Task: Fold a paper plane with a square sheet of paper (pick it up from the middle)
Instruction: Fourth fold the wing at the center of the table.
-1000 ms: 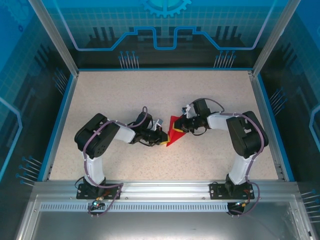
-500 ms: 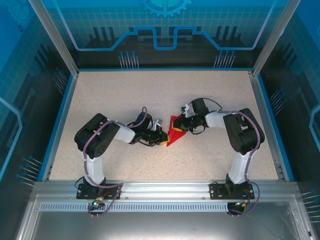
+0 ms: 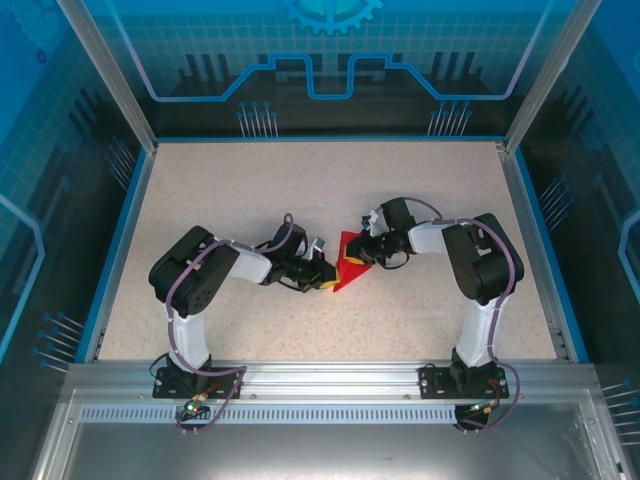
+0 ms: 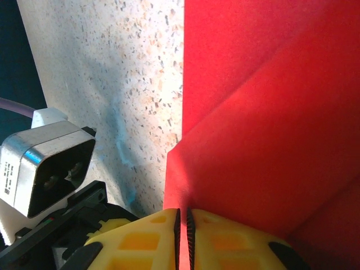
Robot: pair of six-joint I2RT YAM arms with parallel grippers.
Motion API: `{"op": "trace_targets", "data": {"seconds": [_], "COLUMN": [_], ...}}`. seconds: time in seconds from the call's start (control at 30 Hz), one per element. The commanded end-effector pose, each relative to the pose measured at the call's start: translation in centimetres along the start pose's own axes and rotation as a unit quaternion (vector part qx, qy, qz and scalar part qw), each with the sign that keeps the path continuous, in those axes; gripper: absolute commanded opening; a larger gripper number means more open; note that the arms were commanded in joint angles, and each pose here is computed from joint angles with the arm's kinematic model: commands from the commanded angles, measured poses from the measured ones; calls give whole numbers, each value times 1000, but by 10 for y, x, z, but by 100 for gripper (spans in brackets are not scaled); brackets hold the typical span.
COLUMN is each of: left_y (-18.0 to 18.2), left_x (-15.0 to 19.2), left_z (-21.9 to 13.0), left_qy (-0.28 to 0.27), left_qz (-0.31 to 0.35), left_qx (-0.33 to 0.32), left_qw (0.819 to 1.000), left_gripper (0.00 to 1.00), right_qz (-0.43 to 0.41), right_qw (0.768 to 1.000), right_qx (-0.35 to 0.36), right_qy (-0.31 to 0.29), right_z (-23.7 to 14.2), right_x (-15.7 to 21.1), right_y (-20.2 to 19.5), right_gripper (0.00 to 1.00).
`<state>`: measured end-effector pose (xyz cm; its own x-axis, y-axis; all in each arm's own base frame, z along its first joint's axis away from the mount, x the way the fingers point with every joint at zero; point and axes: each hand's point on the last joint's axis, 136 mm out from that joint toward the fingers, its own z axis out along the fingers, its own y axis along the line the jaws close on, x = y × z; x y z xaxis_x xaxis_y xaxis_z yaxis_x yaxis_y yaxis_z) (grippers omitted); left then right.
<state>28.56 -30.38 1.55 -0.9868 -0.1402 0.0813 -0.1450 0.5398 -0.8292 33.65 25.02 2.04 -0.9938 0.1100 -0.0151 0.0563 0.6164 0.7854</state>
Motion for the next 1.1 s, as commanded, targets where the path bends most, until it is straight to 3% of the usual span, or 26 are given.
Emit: {"op": "trace_targets", "data": {"seconds": [0.0, 0.23, 0.57, 0.8, 1.07], "left_y": [75, 71, 57, 54, 70], "left_x": [10, 9, 12, 17, 24], "left_z": [-3, -8, -18, -12, -21], "left_qy": [-6, -13, -13, 1, 3], "left_qz": [-111, -106, -44, -25, -14], "left_qx": [-117, -117, -138, -164, -248], "left_qw": [987, 987, 989, 986, 969], "left_gripper": [0, 0, 14, 10, 3], "right_qz": [17, 25, 29, 28, 31], "right_qw": [999, 999, 998, 998, 997], "right_qx": [28, 38, 49, 49, 69], "right_qy": [1, 7, 14, 17, 22], "right_z": [4, 8, 9, 9, 10], "right_x": [-1, 1, 5, 6, 10], "right_y": [-16, -25, -31, -30, -36], "right_gripper": [14, 14, 14, 14, 14]}}
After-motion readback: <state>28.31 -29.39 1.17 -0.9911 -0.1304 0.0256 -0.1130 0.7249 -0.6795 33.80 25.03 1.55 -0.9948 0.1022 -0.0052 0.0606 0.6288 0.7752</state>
